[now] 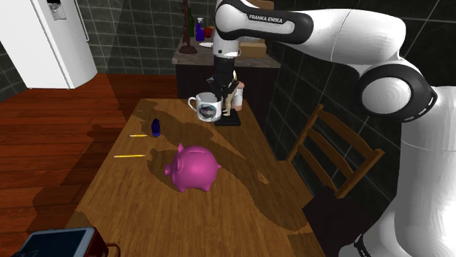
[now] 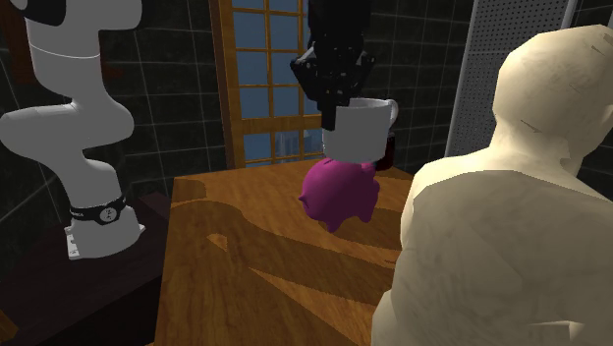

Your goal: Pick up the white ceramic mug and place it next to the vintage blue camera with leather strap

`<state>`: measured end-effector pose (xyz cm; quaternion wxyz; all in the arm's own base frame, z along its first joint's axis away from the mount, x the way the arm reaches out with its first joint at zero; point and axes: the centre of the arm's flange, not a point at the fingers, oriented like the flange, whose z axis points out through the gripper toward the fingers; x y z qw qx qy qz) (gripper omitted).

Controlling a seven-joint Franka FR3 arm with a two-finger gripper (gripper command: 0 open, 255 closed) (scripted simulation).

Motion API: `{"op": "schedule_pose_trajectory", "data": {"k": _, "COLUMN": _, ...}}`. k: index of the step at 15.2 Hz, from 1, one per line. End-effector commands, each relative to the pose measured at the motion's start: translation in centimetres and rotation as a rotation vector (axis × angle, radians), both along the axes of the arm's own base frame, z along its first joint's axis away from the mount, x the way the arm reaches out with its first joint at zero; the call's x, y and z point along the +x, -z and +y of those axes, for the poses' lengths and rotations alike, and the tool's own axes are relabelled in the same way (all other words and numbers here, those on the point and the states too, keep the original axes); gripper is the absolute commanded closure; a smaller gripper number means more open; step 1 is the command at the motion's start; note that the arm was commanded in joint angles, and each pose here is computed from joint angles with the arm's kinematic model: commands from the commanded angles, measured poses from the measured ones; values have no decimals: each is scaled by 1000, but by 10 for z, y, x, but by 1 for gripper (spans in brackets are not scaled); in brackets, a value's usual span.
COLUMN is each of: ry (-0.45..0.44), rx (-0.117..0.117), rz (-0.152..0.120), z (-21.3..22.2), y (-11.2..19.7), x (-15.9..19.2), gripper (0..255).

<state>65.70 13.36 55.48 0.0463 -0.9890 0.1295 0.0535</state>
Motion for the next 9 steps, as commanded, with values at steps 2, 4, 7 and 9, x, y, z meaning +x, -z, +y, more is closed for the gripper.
{"op": "schedule_pose_trajectory", "data": {"k": 2, "ry": 0, "rx": 0, "rz": 0, "z": 0, "y": -15, "x": 1, "gripper": 255}}
{"op": "schedule_pose_trajectory", "data": {"k": 4, "ry": 0, "rx": 0, "rz": 0, "z": 20, "y": -15, "x": -17, "gripper": 255}}
{"op": "schedule_pose_trajectory", "data": {"k": 7, "ry": 0, "rx": 0, "rz": 0, "z": 49, "y": -15, "x": -43, "gripper": 255}}
{"op": "schedule_pose_trajectory", "data": {"k": 9, "ry": 0, "rx": 0, "rz": 0, "z": 69, "y": -15, "x": -61, "gripper": 255}}
